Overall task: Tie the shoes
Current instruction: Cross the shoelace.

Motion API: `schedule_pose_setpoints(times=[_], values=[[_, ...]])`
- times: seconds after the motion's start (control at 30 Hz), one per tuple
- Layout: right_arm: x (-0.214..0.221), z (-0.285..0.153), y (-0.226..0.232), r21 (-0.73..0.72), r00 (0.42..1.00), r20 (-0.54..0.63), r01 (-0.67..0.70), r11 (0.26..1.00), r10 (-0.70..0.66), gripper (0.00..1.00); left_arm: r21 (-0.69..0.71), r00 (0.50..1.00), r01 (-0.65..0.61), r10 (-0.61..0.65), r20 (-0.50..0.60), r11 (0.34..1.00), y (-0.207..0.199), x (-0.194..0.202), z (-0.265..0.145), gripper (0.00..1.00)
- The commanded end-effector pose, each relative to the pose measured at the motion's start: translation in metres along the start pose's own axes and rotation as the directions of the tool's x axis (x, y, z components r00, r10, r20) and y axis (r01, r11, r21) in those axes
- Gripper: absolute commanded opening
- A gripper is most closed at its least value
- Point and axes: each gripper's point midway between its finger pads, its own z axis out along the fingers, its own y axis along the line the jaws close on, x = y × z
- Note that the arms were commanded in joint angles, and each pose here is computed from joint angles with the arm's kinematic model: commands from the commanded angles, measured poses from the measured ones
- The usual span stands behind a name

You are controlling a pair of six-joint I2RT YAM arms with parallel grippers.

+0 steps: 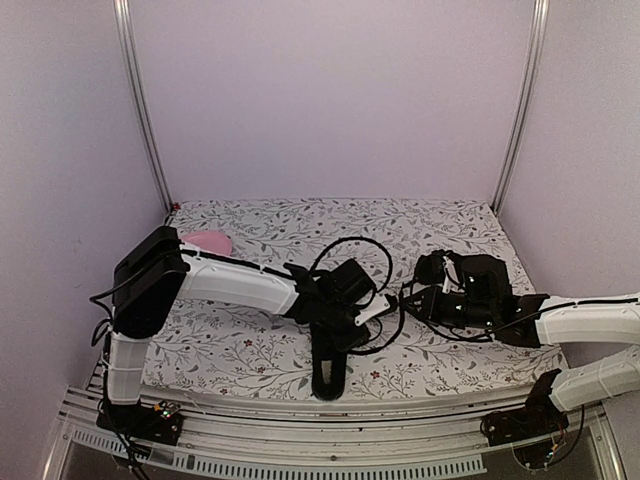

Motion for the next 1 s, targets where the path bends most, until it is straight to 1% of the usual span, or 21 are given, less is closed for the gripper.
schedule_pose_setpoints(times=[0.0,0.13,0.27,0.37,0.43,0.53,0.6,0.63,0.67,0.7,0.8,0.97], values=[[-0.003,-0.001,0.002,-0.008,1.0,0.016,-0.003,1.0,0.003,0.02,0.009,0.993,-0.06,0.06,-0.105,0.998,-0.011,0.025,0.011,0.37],[-0.004,-0.001,0.003,-0.011,1.0,0.021,-0.003,1.0,0.004,0.02,0.015,0.986,-0.069,0.071,-0.15,0.997,-0.012,0.035,0.018,0.19],[-0.006,-0.002,0.005,-0.017,1.0,0.026,-0.001,1.0,0.002,0.02,-0.002,0.989,-0.057,0.056,-0.14,0.998,-0.011,0.034,0.016,0.0],[-0.009,-0.003,0.009,-0.025,0.999,0.033,0.004,1.0,-0.003,0.02,-0.056,0.996,-0.026,0.021,-0.086,0.998,-0.001,0.022,0.007,0.0],[-0.013,-0.003,0.012,-0.031,0.999,0.041,0.007,0.999,-0.006,0.02,-0.095,0.999,0.034,-0.037,-0.035,0.995,0.011,0.01,-0.002,0.0],[-0.02,-0.004,0.021,-0.046,0.998,0.058,0.019,0.999,-0.016,0.02,-0.093,0.987,0.151,-0.145,0.065,0.984,0.026,-0.009,-0.022,0.0],[-0.027,-0.004,0.028,-0.057,0.997,0.072,0.031,0.998,-0.027,0.02,-0.054,0.964,0.229,-0.219,0.148,0.972,0.037,-0.024,-0.042,0.0],[-0.032,-0.004,0.033,-0.065,0.996,0.08,0.037,0.997,-0.032,0.02,-0.003,0.952,0.258,-0.254,0.173,0.966,0.036,-0.027,-0.048,0.0],[-0.035,-0.003,0.037,-0.07,0.996,0.085,0.047,0.996,-0.041,0.02,0.044,0.933,0.281,-0.283,0.221,0.959,0.038,-0.038,-0.064,0.0],[-0.04,-0.001,0.042,-0.076,0.994,0.091,0.061,0.995,-0.054,0.02,0.083,0.918,0.305,-0.316,0.238,0.949,0.041,-0.04,-0.071,0.0],[-0.054,0.004,0.057,-0.091,0.991,0.111,0.09,0.992,-0.079,0.02,0.19,0.878,0.364,-0.404,0.257,0.912,0.046,-0.037,-0.085,0.0],[-0.083,0.018,0.087,-0.119,0.983,0.143,0.131,0.984,-0.113,0.02,0.328,0.825,0.402,-0.494,0.276,0.855,0.049,-0.026,-0.102,0.0]])
